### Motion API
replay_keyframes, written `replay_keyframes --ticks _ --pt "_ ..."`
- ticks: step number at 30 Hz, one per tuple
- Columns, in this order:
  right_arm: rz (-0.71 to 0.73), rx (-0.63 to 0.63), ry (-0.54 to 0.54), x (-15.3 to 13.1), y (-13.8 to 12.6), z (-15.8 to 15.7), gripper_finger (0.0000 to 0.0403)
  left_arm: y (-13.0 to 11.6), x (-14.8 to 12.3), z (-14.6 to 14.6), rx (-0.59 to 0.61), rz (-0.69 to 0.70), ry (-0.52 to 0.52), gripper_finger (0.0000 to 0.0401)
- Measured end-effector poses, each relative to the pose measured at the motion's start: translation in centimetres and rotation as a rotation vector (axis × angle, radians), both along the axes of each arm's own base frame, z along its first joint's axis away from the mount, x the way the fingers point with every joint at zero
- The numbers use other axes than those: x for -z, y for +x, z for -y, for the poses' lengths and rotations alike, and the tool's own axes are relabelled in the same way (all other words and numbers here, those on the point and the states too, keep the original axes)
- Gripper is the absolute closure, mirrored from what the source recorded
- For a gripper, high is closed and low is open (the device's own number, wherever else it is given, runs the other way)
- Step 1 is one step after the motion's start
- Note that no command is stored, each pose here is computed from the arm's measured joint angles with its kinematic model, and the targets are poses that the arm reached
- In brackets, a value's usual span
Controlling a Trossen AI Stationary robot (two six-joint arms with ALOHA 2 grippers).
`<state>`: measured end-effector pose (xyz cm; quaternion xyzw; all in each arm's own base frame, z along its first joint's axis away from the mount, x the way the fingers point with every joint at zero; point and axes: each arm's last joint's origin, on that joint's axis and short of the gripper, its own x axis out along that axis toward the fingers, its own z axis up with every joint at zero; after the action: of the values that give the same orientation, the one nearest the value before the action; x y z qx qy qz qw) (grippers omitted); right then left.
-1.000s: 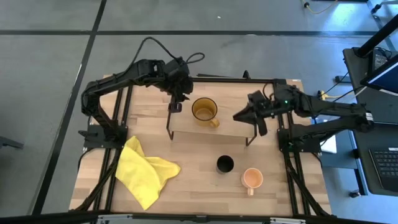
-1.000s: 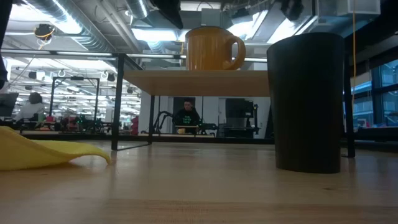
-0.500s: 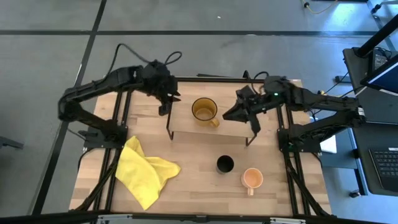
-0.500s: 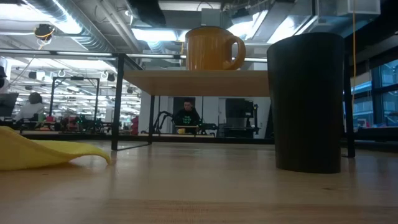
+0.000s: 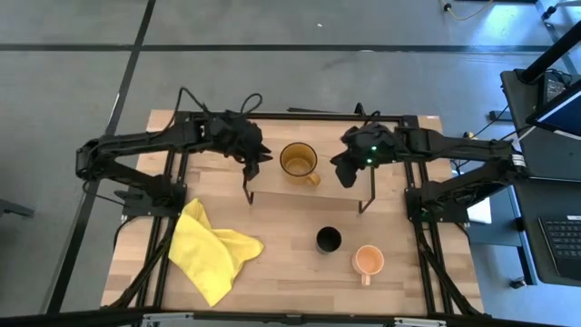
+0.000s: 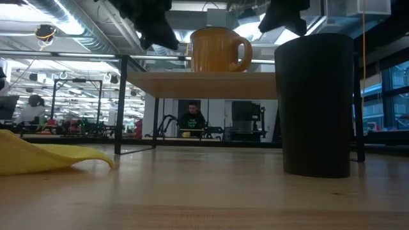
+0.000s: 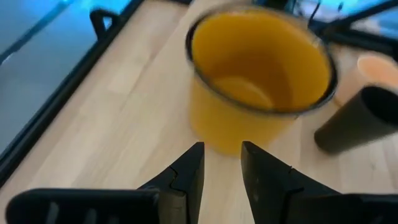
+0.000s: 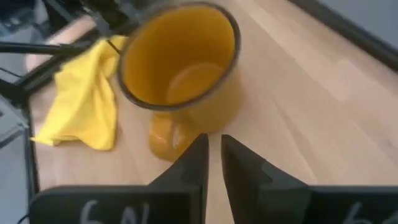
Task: Stack small to large cups/mugs on shelf
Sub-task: Put the yellow mug on the shelf
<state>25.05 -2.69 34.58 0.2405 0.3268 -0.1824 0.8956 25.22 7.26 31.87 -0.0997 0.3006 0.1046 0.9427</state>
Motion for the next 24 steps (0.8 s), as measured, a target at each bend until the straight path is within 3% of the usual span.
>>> replay_keyframes --ticks 4,15,24 --pt "-0.066 0.017 0.019 1.6 1.5 0.1 0.0396 0.2 0.5 0.0 -0.019 0.019 -0.025 0.0302" --pt "-0.091 -0.008 0.072 3.5 3.8 0.0 0.0398 0.5 0.9 -0.1 -0.040 0.064 -0.044 0.0302" --pt "-0.047 -0.042 0.090 3.2 4.2 -0.8 0.0400 3.3 3.0 -0.6 -0.010 0.080 -0.088 0.0302"
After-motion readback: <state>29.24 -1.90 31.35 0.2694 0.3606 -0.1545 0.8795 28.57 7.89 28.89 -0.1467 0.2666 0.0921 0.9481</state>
